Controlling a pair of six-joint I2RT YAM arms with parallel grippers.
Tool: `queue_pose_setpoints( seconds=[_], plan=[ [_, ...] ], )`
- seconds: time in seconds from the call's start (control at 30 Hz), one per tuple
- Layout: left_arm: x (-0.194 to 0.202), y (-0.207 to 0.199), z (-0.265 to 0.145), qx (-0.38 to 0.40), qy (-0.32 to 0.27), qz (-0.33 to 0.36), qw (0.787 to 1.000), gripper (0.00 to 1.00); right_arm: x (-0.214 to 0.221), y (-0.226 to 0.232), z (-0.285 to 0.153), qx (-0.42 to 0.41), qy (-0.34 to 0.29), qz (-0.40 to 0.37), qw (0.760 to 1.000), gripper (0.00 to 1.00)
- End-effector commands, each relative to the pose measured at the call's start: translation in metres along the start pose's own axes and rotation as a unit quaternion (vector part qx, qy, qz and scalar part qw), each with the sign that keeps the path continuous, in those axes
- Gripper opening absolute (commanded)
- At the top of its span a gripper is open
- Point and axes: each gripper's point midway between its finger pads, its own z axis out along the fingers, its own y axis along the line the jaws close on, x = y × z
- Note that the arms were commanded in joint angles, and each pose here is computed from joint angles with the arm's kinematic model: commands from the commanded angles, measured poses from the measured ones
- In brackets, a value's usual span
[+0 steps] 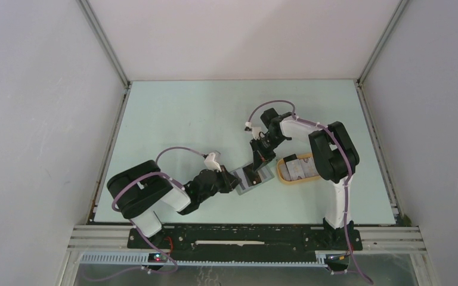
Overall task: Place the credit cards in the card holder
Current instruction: Insert the credit card into the card holder.
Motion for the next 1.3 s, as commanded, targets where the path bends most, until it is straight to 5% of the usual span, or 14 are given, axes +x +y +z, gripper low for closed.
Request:
queue_pose_setpoints(
  seconds=[0.0, 0.97, 1.27],
  plan=[
    [-0.004, -0.003, 0.004, 0.004, -0.005, 0.002, 1.000, 0.06, 0.008, -0.017, 0.015, 0.048, 0.030, 0.005, 0.998, 0.00],
    [0.001, 0.003, 0.007, 0.001, 0.002, -0.002, 1.000, 0.06, 0.012, -0.013, 0.028, 0.068, 0.077, -0.013, 0.995, 0.00],
    [-0.007, -0.006, 0.003, 0.018, -0.007, -0.009, 1.000, 0.13, 0.006, 0.002, 0.029, 0.047, 0.074, -0.037, 0.995, 0.15]
  ],
)
